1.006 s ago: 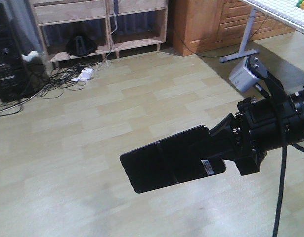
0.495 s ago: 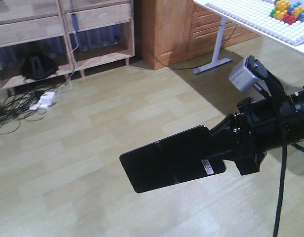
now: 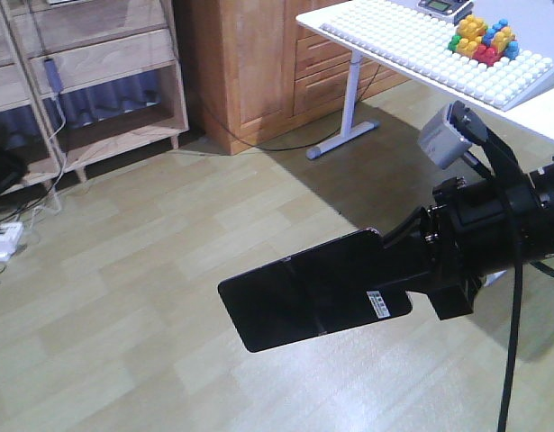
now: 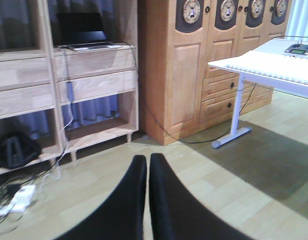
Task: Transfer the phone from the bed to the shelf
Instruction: 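Drive toward the wooden shelf unit with the laptop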
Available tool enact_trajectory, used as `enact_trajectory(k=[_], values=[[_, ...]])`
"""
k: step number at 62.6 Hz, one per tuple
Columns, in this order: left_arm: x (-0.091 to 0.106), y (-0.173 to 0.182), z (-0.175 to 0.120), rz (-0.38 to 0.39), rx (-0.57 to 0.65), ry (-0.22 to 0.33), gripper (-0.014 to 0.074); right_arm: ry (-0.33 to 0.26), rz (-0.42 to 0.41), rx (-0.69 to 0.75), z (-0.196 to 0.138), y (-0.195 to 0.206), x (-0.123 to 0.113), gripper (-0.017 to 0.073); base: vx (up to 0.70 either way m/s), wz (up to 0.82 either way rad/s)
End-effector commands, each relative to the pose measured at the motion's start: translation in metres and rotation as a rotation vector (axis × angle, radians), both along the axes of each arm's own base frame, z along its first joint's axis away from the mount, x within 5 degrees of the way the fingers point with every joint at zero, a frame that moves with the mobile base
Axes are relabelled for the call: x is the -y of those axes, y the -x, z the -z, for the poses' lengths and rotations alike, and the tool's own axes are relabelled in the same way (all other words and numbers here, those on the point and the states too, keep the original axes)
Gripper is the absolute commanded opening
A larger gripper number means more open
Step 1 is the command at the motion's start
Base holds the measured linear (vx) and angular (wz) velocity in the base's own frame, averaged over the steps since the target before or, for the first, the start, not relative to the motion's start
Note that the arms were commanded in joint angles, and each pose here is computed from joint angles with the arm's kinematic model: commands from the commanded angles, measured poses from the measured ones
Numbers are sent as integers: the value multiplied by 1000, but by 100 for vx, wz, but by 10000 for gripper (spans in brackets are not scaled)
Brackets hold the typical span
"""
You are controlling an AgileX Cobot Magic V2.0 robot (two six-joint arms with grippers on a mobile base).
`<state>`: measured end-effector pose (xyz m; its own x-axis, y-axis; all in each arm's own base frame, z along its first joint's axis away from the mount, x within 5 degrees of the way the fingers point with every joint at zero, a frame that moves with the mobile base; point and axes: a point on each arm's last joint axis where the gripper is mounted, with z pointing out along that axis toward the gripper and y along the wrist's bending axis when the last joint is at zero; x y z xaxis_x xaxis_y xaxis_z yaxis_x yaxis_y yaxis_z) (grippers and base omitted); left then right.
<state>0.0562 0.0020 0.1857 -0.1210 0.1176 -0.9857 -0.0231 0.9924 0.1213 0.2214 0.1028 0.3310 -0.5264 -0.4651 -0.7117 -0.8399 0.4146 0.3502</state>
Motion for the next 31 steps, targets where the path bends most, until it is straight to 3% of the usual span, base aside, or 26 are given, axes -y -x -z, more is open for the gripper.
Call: enact_trajectory(k=[1,31], values=[[0,1,-15,2,108,11,1,-86,-42,1,-18,10,-4,-2,54,-16],[0,1,-15,2,108,11,1,-86,-42,1,-18,10,-4,-2,54,1]])
